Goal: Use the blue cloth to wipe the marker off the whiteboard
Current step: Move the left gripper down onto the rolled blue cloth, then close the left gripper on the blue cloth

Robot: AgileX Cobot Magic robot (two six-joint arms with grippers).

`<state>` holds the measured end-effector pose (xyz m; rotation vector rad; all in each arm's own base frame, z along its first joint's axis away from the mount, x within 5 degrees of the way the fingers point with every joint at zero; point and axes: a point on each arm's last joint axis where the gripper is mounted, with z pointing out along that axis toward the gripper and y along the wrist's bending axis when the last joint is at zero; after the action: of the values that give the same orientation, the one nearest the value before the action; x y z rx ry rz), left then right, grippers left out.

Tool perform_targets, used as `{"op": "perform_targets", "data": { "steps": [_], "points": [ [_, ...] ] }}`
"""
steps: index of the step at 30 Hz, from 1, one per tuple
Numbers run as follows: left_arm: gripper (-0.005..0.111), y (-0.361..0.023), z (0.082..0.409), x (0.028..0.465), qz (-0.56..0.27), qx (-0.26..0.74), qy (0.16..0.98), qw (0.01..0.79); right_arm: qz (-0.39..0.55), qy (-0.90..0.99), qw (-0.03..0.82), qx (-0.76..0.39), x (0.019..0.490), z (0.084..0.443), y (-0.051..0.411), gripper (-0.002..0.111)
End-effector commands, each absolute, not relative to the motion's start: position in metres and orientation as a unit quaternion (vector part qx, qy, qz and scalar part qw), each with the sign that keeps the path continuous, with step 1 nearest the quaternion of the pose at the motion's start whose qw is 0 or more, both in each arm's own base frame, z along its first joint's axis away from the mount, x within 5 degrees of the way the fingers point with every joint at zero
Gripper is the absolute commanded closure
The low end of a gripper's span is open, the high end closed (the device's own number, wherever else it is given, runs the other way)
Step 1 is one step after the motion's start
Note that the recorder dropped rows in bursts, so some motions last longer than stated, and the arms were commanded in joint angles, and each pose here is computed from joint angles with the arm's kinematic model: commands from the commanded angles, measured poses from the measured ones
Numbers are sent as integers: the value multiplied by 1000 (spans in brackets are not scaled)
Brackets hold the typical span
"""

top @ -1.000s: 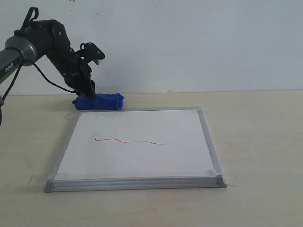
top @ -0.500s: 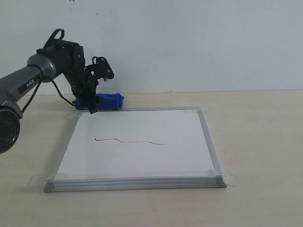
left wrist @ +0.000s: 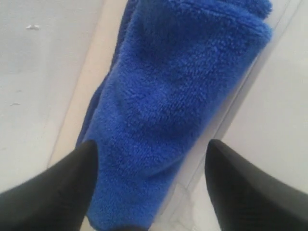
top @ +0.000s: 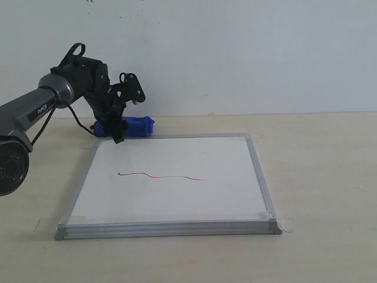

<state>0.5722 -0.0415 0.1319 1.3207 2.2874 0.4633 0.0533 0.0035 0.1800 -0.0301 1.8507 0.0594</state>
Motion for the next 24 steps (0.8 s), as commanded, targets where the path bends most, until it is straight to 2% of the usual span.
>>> {"op": "perform_targets", "data": {
  "steps": [1,18,20,24],
  "points": [
    [45,-46,128,575,167,483,825,243,22,795,606,-12,53,181,3,107],
    [51,-47,124,580,178,482,814,269,22,795,606,-12,53,181,3,107],
    [57,-47,124,580,178,483,814,269,22,795,606,-12,53,181,3,107],
    [87,-48,124,580,171,483,814,272,22,795,606,-12,53,181,3,107]
  ]
}}
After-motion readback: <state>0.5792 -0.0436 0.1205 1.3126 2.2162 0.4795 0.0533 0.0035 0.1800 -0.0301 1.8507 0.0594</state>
